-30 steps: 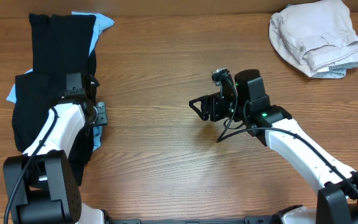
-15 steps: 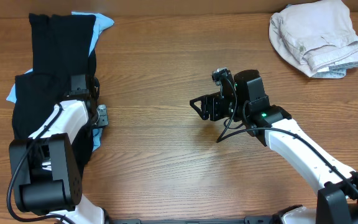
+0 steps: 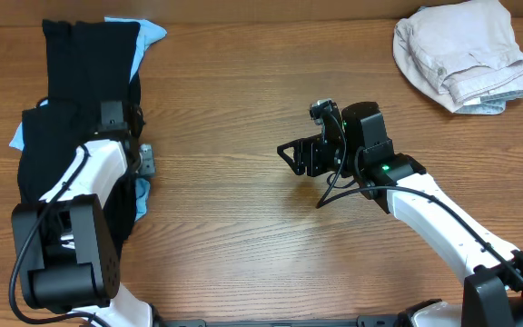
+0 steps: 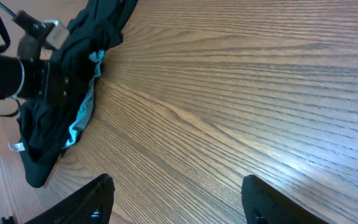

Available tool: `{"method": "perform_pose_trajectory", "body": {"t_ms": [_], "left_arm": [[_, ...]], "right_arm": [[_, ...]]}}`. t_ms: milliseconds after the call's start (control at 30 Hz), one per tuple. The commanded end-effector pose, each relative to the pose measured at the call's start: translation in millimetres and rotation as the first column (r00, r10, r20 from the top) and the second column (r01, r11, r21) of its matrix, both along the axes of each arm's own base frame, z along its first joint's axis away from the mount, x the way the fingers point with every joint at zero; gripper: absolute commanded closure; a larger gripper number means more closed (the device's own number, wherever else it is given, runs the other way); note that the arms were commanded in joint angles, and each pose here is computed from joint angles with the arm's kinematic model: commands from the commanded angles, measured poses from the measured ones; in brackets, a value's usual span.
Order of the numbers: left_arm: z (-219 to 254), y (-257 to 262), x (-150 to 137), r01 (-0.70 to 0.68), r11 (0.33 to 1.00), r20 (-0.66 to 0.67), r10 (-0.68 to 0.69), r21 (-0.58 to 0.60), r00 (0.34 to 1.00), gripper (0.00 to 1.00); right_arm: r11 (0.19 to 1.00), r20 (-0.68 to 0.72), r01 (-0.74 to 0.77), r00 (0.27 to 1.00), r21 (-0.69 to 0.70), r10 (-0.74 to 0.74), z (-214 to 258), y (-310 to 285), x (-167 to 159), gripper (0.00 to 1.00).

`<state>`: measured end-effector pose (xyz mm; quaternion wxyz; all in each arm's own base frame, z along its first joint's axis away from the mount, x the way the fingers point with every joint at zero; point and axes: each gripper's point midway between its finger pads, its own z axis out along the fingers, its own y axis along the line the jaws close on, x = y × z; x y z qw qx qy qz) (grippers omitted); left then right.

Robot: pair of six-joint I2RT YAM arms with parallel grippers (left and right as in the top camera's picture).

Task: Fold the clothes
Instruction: 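Move left gripper to the black T-shirt pile and grasp its edge, then lift the black T-shirt up with the left gripper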

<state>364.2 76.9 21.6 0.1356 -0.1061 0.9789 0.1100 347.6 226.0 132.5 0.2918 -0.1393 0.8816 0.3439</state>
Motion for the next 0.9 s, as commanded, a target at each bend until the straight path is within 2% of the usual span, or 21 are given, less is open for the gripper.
{"method": "perform_pose_trajectory", "body": {"t_ms": [0,67,433,633,733,867], "left_arm": [[5,8,8,-0.03,0.999,0.022,0.029,0.015,0.999,0.82],[4,8,8,-0.03,0.999,0.02,0.029,0.015,0.999,0.84],[0,1,1,-0.019,1.0,-0.011,0.019,-0.022,1.0,0.83],[-2,0,-7,-0.021,0.999,-0.044,0.02,-0.026,0.999,0.96],[-2,-1,-10,-0.021,0.999,-0.057,0.02,-0.027,0.998,0.96],[4,-3,-10,-0.019,0.999,-0.066,0.016,-0.042,0.998,0.96]], "right_arm": [[1.0,0.027,0.007,1.0,0.001,-0.007,8,1,6,0.31],[1.0,0.027,0.007,1.0,0.001,-0.007,8,1,6,0.31],[1.0,0.026,0.007,1.0,0.001,-0.007,8,1,6,0.31],[1.0,0.026,0.007,1.0,0.001,-0.007,8,1,6,0.31],[1.0,0.026,0.007,1.0,0.001,-0.007,8,1,6,0.32],[1.0,0.031,0.022,0.999,-0.008,-0.022,7,-2,9,0.39]]}}
